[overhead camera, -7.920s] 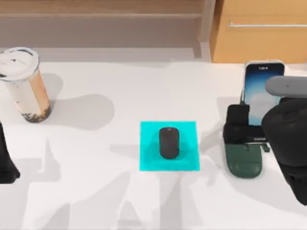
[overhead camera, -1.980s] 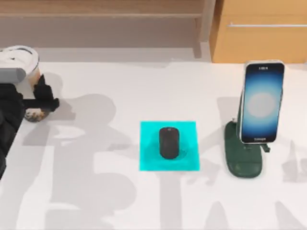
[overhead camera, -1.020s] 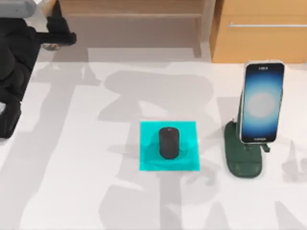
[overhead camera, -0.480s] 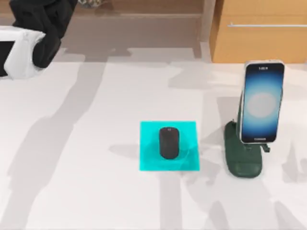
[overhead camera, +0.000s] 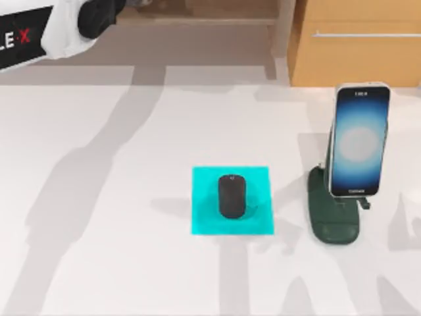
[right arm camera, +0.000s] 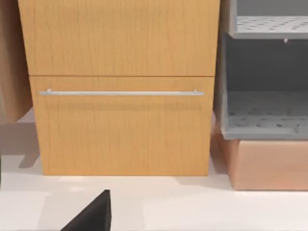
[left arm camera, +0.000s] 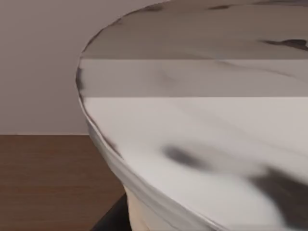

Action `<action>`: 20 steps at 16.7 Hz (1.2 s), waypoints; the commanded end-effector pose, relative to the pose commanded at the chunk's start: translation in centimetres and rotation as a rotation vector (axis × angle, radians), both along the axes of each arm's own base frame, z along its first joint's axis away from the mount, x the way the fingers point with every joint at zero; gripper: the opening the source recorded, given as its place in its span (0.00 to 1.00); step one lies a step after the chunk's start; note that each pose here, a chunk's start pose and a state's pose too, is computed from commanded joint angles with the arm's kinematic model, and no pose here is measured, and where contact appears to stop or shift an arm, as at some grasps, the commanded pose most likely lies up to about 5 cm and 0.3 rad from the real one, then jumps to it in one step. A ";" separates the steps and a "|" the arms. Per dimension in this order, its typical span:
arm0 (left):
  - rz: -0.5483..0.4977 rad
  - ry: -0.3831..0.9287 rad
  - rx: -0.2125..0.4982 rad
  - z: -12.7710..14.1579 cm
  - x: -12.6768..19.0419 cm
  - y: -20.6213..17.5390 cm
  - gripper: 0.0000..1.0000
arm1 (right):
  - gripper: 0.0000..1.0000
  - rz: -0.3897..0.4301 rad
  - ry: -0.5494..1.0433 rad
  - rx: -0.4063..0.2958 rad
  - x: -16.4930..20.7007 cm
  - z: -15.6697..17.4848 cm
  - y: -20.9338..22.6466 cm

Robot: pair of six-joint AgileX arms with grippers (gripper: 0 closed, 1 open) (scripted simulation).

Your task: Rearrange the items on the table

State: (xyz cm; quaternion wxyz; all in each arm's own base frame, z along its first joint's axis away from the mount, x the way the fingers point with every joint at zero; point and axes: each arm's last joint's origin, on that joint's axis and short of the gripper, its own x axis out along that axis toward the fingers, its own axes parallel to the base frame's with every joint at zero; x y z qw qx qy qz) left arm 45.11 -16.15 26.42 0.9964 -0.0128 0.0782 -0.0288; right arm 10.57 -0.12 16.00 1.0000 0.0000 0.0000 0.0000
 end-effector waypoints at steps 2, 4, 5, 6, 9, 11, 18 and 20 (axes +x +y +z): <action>0.017 0.026 0.015 0.1 0.5 -0.3 0.00 | 1.00 0.000 0.000 0.000 0.0 0.0 0.0; 0.026 0.040 0.023 0.2 0.7 -0.5 0.00 | 1.00 0.000 0.000 0.000 0.0 0.0 0.0; 0.027 0.041 0.024 0.2 0.7 -0.5 0.00 | 1.00 0.000 0.000 0.000 0.0 0.0 0.0; 0.027 0.041 0.024 0.2 0.7 -0.5 0.00 | 1.00 0.000 0.000 0.000 0.0 0.0 0.0; 0.031 0.039 0.024 0.3 0.7 -0.2 0.00 | 1.00 0.000 0.000 0.000 0.0 0.0 0.0; 0.027 0.037 0.023 0.5 0.5 -0.4 0.00 | 1.00 0.000 0.000 0.000 0.0 0.0 0.0; 0.027 0.041 0.024 0.2 0.7 -0.5 0.00 | 1.00 0.000 0.000 0.000 0.0 0.0 0.0; 0.027 0.041 0.024 0.2 0.7 -0.5 0.15 | 1.00 0.000 0.000 0.000 0.0 0.0 0.0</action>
